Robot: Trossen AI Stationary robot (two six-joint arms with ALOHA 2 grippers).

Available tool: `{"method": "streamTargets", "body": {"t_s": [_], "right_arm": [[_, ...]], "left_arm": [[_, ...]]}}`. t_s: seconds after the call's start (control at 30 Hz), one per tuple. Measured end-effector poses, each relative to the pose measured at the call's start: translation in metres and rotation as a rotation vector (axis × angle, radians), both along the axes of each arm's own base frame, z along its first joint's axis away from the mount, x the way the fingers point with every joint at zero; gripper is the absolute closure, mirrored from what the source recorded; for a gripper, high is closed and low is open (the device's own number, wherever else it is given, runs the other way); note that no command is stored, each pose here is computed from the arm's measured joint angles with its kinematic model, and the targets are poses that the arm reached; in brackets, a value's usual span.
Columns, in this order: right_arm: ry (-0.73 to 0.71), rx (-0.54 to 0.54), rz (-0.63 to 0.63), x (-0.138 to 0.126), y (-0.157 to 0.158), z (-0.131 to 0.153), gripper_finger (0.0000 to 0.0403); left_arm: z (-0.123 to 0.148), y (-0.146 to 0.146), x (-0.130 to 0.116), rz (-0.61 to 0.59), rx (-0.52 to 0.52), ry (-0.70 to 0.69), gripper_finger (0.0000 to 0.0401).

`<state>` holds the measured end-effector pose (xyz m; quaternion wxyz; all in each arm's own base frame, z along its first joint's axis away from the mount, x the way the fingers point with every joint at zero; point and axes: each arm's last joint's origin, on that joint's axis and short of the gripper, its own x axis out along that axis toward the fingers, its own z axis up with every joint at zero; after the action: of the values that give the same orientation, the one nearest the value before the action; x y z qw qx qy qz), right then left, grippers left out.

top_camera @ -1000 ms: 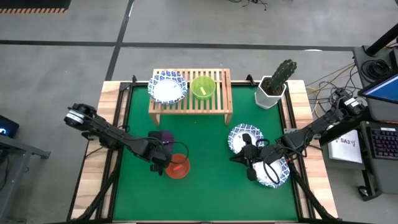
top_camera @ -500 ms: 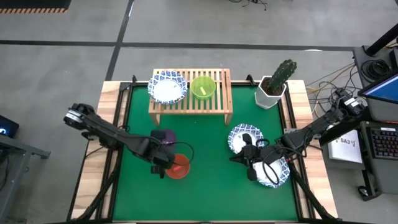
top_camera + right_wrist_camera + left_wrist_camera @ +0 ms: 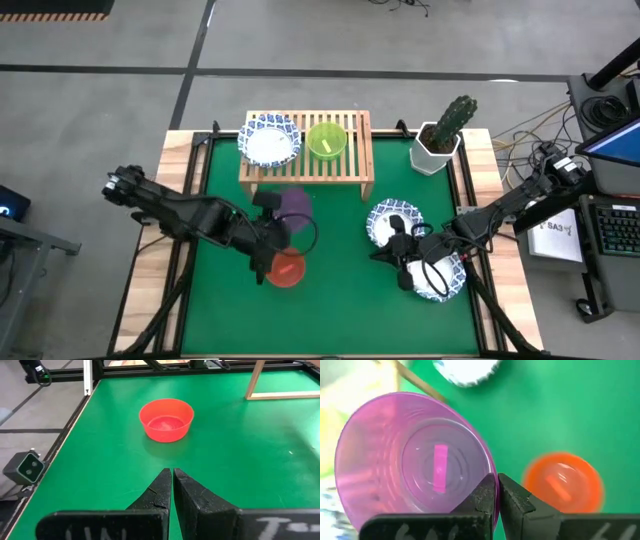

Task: Place and stack bowls onto a shelf
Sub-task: Stack the small purple bowl on top of the small yellow bowl on the shelf

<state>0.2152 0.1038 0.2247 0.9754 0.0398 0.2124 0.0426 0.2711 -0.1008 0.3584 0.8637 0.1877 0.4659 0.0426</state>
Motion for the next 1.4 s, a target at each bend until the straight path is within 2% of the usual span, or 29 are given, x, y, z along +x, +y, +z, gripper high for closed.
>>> {"method": "streamTargets", "body": {"t_s": [0.2, 0.4, 0.63, 0.83, 1.2, 1.4], "right_arm": [[0.002, 0.003, 0.012, 0.000, 0.000, 0.000, 0.0394], [0.001, 0.003, 0.013, 0.000, 0.000, 0.000, 0.0394], [-0.002, -0.011, 0.019, 0.000, 0.000, 0.000, 0.0394], [-0.001, -0.012, 0.020, 0.000, 0.000, 0.000, 0.0394], [-0.002, -0.024, 0.025, 0.000, 0.000, 0.000, 0.0394], [-0.002, -0.025, 0.025, 0.000, 0.000, 0.000, 0.0394]], "left_arm": [[0.023, 0.025, 0.016, -0.009, 0.103, -0.118, 0.0401], [0.027, 0.074, 0.039, 0.032, 0.196, -0.170, 0.0401], [0.025, 0.137, 0.066, 0.074, 0.127, -0.287, 0.0401], [0.009, 0.174, 0.078, 0.148, 0.119, -0.263, 0.0401], [-0.005, 0.198, 0.083, 0.195, 0.133, -0.209, 0.0398], [-0.004, 0.201, 0.082, 0.187, 0.151, -0.211, 0.0363]]}}
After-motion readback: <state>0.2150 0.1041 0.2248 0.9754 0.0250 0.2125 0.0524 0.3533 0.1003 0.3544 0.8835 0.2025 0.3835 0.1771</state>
